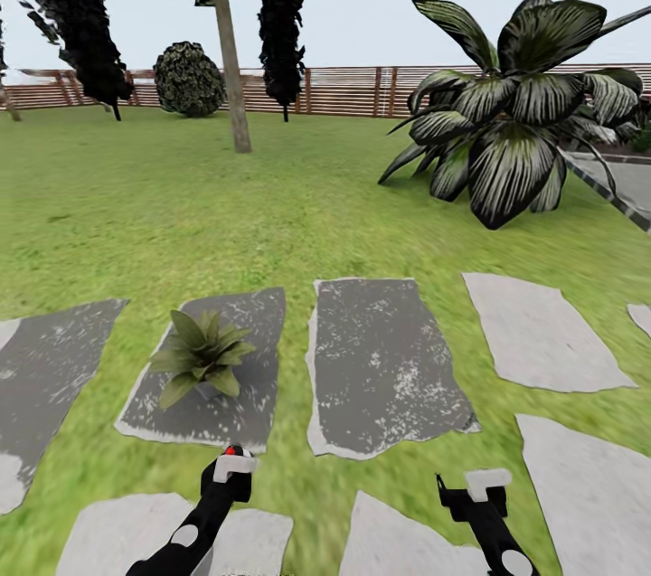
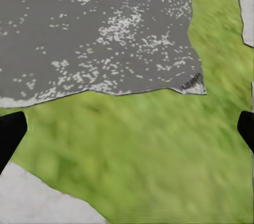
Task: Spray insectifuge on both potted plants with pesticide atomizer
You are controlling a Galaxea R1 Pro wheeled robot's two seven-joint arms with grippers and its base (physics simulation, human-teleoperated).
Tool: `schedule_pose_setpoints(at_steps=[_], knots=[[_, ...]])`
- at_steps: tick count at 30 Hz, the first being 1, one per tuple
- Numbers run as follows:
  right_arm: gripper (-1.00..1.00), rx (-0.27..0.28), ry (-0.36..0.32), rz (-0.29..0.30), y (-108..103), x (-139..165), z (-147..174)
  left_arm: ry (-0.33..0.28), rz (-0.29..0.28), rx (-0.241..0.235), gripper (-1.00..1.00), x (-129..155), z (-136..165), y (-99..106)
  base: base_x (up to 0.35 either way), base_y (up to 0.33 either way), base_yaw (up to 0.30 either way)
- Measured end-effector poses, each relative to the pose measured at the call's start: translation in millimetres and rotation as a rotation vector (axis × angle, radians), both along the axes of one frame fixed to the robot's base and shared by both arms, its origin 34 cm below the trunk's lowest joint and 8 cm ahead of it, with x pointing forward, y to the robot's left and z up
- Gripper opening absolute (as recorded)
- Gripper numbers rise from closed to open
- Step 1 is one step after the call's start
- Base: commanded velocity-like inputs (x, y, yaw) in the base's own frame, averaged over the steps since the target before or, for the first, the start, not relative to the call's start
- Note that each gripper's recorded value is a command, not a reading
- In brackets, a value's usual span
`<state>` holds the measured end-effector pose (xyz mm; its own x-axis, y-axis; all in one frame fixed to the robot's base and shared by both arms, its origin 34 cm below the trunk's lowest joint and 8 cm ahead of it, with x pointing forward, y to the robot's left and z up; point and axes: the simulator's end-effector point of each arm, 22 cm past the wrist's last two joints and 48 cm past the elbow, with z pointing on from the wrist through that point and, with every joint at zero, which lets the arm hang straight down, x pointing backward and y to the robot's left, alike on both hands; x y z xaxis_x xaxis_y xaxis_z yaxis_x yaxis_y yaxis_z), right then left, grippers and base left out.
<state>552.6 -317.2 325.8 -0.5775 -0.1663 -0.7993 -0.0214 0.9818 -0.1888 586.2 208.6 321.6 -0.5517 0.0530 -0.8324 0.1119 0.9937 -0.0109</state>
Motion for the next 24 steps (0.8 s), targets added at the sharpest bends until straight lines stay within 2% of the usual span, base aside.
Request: schedule_pose_setpoints(at_steps=[24], knots=[[1.0, 0.0, 0.001, 0.001, 0.2, -0.1, -0.1, -0.001, 0.003, 0.0, -1.0, 0.5, 0.3, 1.6, 0.009, 0.008, 0.277]])
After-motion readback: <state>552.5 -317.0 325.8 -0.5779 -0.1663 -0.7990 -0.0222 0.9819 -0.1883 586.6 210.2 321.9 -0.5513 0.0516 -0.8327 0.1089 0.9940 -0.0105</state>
